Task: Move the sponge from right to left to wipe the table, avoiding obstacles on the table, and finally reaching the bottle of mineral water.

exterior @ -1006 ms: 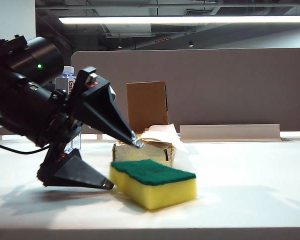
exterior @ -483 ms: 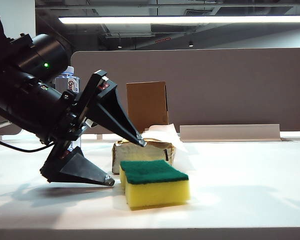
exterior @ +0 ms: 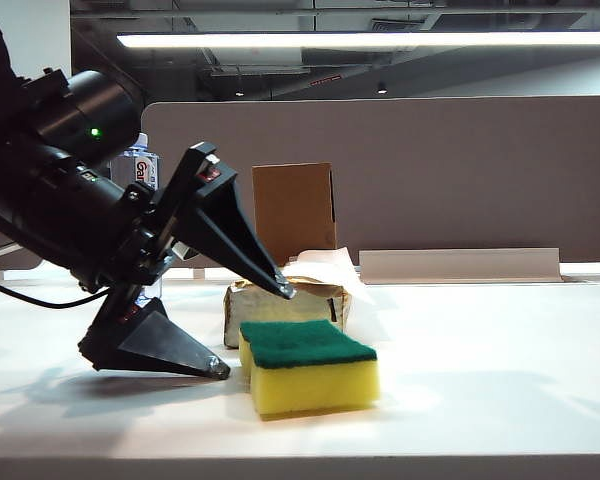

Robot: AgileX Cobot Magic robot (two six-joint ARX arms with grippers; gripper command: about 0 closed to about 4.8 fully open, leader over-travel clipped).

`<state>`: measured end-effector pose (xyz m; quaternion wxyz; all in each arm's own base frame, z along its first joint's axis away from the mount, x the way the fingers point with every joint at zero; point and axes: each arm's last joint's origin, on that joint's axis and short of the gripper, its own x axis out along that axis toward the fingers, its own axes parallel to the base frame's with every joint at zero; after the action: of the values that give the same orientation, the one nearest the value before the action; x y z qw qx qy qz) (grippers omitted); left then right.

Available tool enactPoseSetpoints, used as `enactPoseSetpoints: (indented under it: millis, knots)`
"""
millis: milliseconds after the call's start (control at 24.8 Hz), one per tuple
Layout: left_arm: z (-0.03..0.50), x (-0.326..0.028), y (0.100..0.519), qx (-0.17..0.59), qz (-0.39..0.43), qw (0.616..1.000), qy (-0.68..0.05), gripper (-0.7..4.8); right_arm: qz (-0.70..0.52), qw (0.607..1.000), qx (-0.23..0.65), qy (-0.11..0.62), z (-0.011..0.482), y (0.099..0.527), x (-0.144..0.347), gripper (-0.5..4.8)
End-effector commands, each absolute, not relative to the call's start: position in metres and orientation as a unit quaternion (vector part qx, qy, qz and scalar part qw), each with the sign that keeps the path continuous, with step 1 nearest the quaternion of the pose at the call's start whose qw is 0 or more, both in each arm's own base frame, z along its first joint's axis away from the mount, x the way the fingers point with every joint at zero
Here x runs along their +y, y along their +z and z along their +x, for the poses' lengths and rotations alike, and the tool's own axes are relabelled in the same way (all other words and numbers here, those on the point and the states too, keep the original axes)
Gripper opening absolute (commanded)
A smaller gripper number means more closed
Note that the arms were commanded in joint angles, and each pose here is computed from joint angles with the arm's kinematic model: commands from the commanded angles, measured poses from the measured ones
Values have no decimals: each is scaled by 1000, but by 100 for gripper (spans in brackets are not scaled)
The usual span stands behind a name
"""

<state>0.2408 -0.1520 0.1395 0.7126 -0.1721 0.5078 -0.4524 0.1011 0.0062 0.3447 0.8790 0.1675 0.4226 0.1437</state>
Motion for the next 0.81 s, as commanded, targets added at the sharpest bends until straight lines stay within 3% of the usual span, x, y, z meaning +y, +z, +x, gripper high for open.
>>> enactPoseSetpoints:
  millis: [40, 443, 523, 684, 805]
  knots:
    - [239, -159, 142, 508, -166, 713, -454, 479, 168, 880, 420, 145, 100, 347, 6, 323]
    - [239, -182, 128, 555, -145, 696, -433, 479, 167, 881, 418, 146, 96, 347, 7, 323]
    - [238, -181, 127, 564, -138, 699, -417, 431, 166, 883, 415, 146, 95, 348, 7, 323]
    - [236, -179, 125, 584, -136, 691, -404, 257, 166, 883, 413, 146, 94, 348, 7, 323]
    - [234, -179, 124, 591, -133, 688, -400, 235, 166, 884, 413, 146, 94, 348, 7, 323]
